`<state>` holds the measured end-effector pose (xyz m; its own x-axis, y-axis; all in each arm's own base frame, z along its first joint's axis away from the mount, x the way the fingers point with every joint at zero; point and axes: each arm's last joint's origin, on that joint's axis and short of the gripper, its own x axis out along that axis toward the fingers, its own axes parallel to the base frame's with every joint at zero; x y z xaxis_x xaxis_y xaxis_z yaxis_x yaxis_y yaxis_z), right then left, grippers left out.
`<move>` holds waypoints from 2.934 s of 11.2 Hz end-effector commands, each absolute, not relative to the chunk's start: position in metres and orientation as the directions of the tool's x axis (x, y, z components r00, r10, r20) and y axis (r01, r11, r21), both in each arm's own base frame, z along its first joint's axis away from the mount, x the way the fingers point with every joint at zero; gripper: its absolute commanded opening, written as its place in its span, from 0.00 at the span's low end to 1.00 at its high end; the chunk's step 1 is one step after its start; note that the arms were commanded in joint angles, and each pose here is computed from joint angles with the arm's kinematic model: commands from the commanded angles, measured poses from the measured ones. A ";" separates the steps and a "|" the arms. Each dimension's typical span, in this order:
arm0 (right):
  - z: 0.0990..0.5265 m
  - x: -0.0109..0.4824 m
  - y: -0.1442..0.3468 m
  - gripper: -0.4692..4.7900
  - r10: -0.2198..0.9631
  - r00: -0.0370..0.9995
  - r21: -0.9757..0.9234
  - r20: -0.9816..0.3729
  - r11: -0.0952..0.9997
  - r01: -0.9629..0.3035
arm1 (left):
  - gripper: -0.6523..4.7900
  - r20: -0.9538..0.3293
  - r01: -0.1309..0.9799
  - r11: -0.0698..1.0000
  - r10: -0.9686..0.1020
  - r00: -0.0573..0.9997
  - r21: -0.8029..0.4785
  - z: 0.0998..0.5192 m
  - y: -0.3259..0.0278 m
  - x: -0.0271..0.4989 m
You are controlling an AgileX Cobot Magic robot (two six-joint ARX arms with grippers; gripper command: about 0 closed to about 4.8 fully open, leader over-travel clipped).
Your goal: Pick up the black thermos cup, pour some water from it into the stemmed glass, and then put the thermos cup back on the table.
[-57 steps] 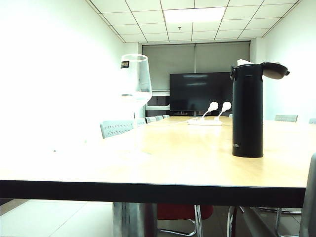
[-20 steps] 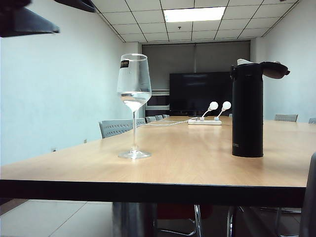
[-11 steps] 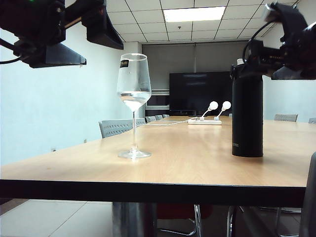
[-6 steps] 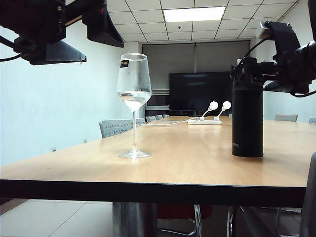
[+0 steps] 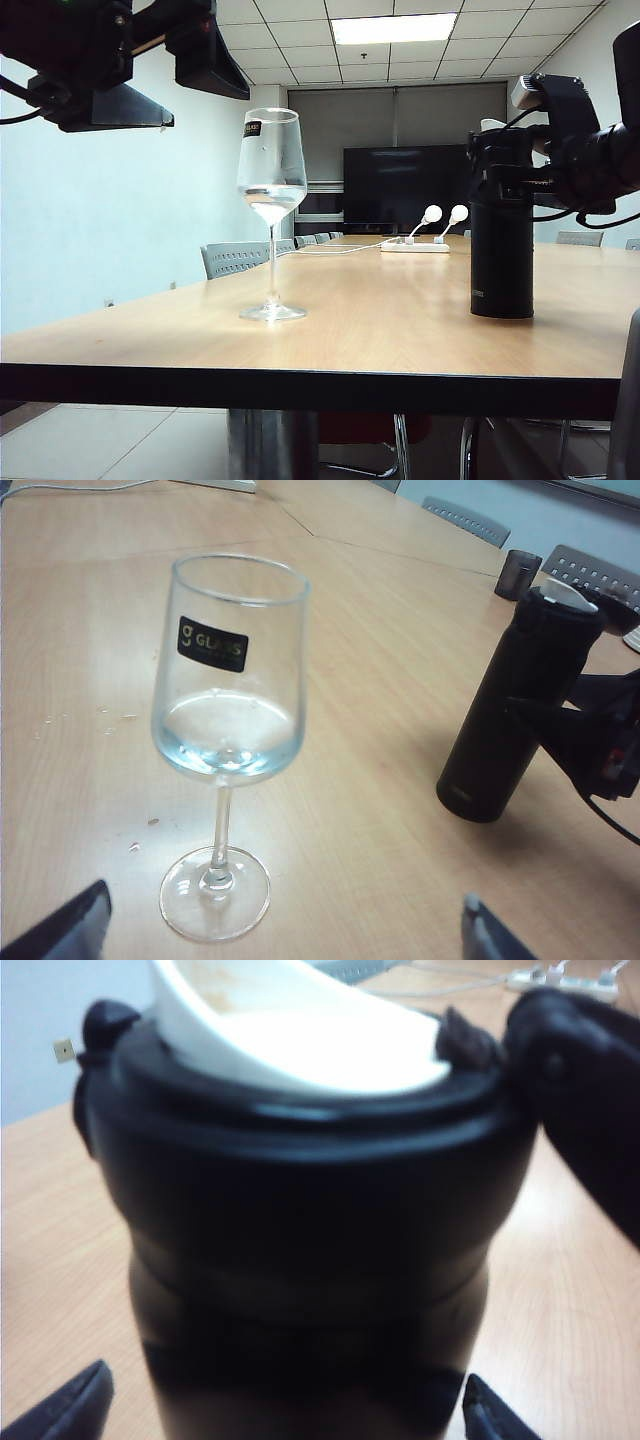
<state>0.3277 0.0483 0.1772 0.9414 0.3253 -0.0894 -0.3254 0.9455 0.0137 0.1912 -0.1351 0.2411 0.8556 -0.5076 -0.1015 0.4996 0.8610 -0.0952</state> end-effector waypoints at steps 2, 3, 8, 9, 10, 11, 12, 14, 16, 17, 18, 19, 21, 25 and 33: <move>0.173 0.334 0.049 0.99 0.323 0.946 -0.001 -0.020 0.946 -0.323 | 0.96 -0.090 0.500 0.861 -0.507 0.857 -0.092 0.243 -0.135 0.191; 0.171 0.334 0.049 0.99 0.323 0.946 -0.003 -0.010 0.946 -0.323 | 0.96 -0.091 0.500 0.861 -0.507 0.857 -0.092 0.243 -0.135 0.191; 0.165 0.346 0.050 0.99 0.295 0.955 -0.010 0.033 0.955 -0.295 | 0.96 -0.099 0.499 0.862 -0.506 0.857 -0.091 0.242 -0.135 0.191; 0.166 0.348 0.050 0.99 0.294 0.955 -0.010 0.036 0.956 -0.294 | 0.96 -0.105 0.498 0.862 -0.506 0.856 -0.090 0.242 -0.135 0.191; 0.166 0.349 0.050 0.99 0.291 0.956 -0.010 0.037 0.957 -0.290 | 0.96 -0.108 0.498 0.862 -0.506 0.856 -0.090 0.242 -0.135 0.191; 0.166 0.349 0.050 0.99 0.290 0.956 -0.010 0.039 0.957 -0.290 | 0.96 -0.110 0.498 0.863 -0.505 0.856 -0.090 0.241 -0.135 0.191; 0.166 0.349 0.050 0.99 0.291 0.956 -0.010 0.038 0.957 -0.290 | 0.96 -0.110 0.498 0.863 -0.505 0.856 -0.090 0.241 -0.135 0.191; 0.165 0.349 0.050 0.99 0.290 0.956 -0.009 0.030 0.957 -0.290 | 0.96 -0.110 0.498 0.863 -0.505 0.856 -0.090 0.241 -0.135 0.191; 0.165 0.349 0.050 0.75 0.290 0.957 -0.004 0.027 0.957 -0.290 | 0.96 -0.110 0.498 0.863 -0.505 0.856 -0.090 0.241 -0.135 0.191; 0.165 0.349 0.050 0.44 0.290 0.957 -0.004 0.023 0.957 -0.290 | 0.96 -0.111 0.498 0.863 -0.505 0.856 -0.090 0.241 -0.135 0.191; 0.165 0.349 0.050 0.44 0.290 0.957 -0.004 0.023 0.957 -0.290 | 0.96 -0.111 0.498 0.863 -0.505 0.856 -0.090 0.241 -0.135 0.191; 0.165 0.349 0.050 0.44 0.290 0.957 -0.004 0.024 0.957 -0.290 | 0.96 -0.112 0.498 0.863 -0.505 0.856 -0.090 0.241 -0.135 0.191; 0.168 0.349 0.050 0.44 0.291 0.956 -0.005 0.032 0.957 -0.291 | 0.96 -0.112 0.488 0.868 -0.495 0.861 -0.088 0.241 -0.134 0.191; 0.186 0.344 0.050 0.44 0.308 0.948 -0.015 0.078 0.951 -0.308 | 0.96 -0.109 0.449 0.894 -0.447 0.888 -0.007 0.242 -0.133 0.192; 0.318 0.334 0.090 0.44 0.453 0.870 -0.047 0.195 0.890 -0.453 | 0.96 -0.057 0.442 0.897 -0.442 0.895 -0.017 0.267 -0.137 0.198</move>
